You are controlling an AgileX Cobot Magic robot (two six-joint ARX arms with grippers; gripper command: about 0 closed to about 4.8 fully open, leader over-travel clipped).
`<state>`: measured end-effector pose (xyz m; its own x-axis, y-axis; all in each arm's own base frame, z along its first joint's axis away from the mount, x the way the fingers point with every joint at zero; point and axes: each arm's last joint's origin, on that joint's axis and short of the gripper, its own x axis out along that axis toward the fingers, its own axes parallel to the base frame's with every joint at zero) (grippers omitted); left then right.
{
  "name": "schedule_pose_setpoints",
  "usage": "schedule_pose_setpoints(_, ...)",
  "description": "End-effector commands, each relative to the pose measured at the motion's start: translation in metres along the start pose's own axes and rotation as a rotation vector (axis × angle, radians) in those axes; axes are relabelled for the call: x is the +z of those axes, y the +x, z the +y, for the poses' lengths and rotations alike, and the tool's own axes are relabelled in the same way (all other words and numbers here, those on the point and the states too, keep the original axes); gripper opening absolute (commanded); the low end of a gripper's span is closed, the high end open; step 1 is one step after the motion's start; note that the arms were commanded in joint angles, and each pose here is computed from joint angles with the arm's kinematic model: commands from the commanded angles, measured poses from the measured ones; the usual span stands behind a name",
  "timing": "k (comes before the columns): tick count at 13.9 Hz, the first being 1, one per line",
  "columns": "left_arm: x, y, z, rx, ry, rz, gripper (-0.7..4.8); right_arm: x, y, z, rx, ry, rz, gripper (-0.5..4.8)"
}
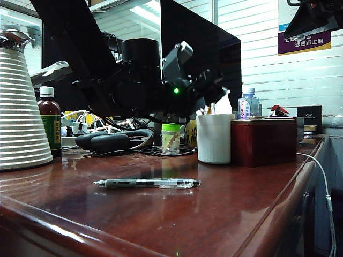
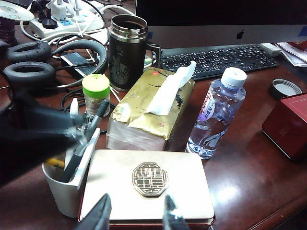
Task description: Pick up all the pens on the desk and put them into the pen holder one by one.
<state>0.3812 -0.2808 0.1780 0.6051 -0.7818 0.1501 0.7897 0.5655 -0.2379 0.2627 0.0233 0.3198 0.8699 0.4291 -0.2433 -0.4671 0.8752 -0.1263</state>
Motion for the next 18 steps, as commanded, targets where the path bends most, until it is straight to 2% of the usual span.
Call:
schedule_pose_setpoints(1,0.08,-0.009,-0.028,-0.18,0.045,-0.056,2.84,0.003,-0.001,0.001,0.021,-0.008,-0.025,1.48)
schedule_pose_setpoints(2,0.101,-0.017,-0.037,-0.19,0.038,0.052,3.32,0.003,-0.001,0.002,0.052,-0.008,-0.03,1.49)
schedule_pose_setpoints(3,0.122,-0.033,-0.043,-0.177,0.04,0.197,3.86,0.003,-0.001,0.005,0.132,-0.004,-0.034,1.5)
schedule_pose_setpoints(4,0.136,-0.052,-0.051,-0.144,0.06,0.335,3.92,0.002,0.002,0.015,0.243,-0.008,-0.032,1.98)
schedule_pose_setpoints(5,0.147,-0.074,-0.055,-0.096,0.086,0.469,4.01,-0.001,0.008,0.028,0.322,-0.033,-0.006,2.76)
schedule_pose_setpoints(6,0.153,-0.097,-0.061,-0.027,0.107,0.618,4.01,-0.006,0.019,0.047,0.403,-0.093,0.032,3.18)
schedule_pose_setpoints(7,0.154,-0.123,-0.065,0.074,0.146,0.804,4.02,-0.012,0.032,0.072,0.486,-0.144,0.074,3.2)
schedule_pose_setpoints(8,0.153,-0.144,-0.067,0.146,0.189,0.972,4.02,-0.017,0.044,0.09,0.52,-0.161,0.113,3.2)
schedule_pose_setpoints(10,0.145,-0.17,-0.071,0.242,0.185,1.245,4.02,-0.032,0.066,0.127,0.619,-0.233,0.189,3.19)
schedule_pose_setpoints(11,0.136,-0.18,-0.071,0.278,0.164,1.349,4.02,-0.046,0.082,0.15,0.681,-0.298,0.288,3.2)
schedule_pose_setpoints(14,0.099,-0.189,-0.065,0.266,0.085,1.381,4.04,-0.07,0.108,0.182,0.77,-0.426,0.495,3.19)
schedule_pose_setpoints(16,0.07,-0.198,-0.061,0.238,0.025,1.39,4.04,-0.079,0.115,0.194,0.806,-0.431,0.539,3.19)
schedule_pose_setpoints(18,0.052,-0.203,-0.058,0.215,-0.015,1.357,4.04,-0.08,0.114,0.202,0.828,-0.454,0.531,3.14)
